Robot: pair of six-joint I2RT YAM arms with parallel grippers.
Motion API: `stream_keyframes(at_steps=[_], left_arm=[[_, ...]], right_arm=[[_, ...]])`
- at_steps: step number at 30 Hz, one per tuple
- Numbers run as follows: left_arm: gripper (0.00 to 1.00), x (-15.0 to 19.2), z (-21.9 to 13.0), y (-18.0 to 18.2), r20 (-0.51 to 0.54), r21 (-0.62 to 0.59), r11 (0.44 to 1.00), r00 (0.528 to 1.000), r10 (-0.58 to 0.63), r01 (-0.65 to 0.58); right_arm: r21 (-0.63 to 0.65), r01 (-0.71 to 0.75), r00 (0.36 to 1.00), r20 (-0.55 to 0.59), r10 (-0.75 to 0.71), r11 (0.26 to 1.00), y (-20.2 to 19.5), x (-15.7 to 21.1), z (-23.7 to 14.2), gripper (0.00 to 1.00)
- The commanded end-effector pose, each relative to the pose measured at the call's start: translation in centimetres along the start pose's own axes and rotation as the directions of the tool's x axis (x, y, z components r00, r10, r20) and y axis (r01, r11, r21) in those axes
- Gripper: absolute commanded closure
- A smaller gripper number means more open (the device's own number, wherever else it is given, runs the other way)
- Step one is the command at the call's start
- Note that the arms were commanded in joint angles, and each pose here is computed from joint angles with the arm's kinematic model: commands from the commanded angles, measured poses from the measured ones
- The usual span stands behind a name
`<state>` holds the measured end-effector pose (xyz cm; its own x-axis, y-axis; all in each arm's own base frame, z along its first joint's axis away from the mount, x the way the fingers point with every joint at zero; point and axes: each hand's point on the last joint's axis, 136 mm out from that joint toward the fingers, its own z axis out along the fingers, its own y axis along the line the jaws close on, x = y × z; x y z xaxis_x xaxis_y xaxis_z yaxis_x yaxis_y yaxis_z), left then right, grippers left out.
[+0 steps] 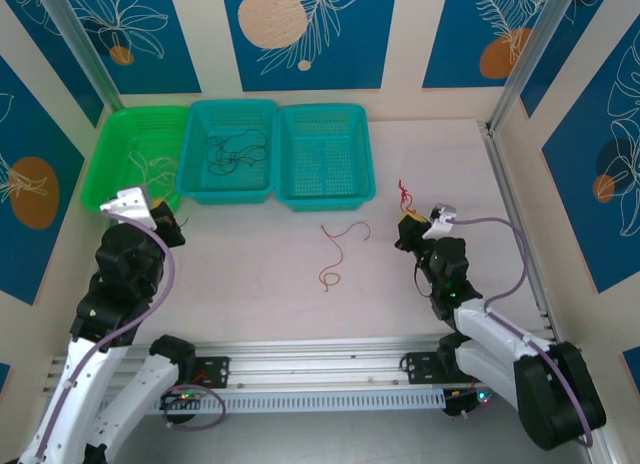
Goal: Untangle the cables
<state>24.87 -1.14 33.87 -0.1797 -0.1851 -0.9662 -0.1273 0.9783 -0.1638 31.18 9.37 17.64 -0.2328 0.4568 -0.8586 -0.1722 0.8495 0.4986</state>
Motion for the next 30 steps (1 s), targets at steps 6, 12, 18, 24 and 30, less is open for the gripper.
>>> stream_keyframes(at_steps=[6, 12, 18, 24, 30], left_arm=[[1.00, -0.9, 1.5, -2.1, 0.003, 0.083, 0.997, 1.000, -0.010, 0.010], [1.00, -2.2, 3.2, -3.2, 0.017, 0.102, 0.995, 1.000, -0.002, 0.001], [1.00, -5.8, 5.9, -6.9, 0.063, 0.219, 0.976, 0.998, -0.030, 0.016], [1.00, -10.9, 8.4, -9.9, 0.128, 0.279, 0.960, 0.992, -0.018, -0.019], [1.00, -13.8, 12.1, -11.1, 0.145, 0.259, 0.962, 0.988, 0.050, -0.087]], right_arm=[[-0.320, 0.031, 0.956, -0.268, -0.122, 0.947, 6.9, 3.7, -1.5, 1.00], [-0.524, 0.075, 0.868, -0.384, -0.313, 0.848, 10.9, 9.4, -3.5, 1.00], [-0.538, 0.046, 0.790, -0.496, -0.360, 0.842, 11.6, 13.5, -4.2, 1.00], [-0.498, 0.025, 0.754, -0.560, -0.343, 0.867, 11.3, 15.3, -3.7, 1.00], [-0.481, 0.012, 0.734, -0.592, -0.335, 0.877, 11.8, 15.8, -3.1, 1.00]])
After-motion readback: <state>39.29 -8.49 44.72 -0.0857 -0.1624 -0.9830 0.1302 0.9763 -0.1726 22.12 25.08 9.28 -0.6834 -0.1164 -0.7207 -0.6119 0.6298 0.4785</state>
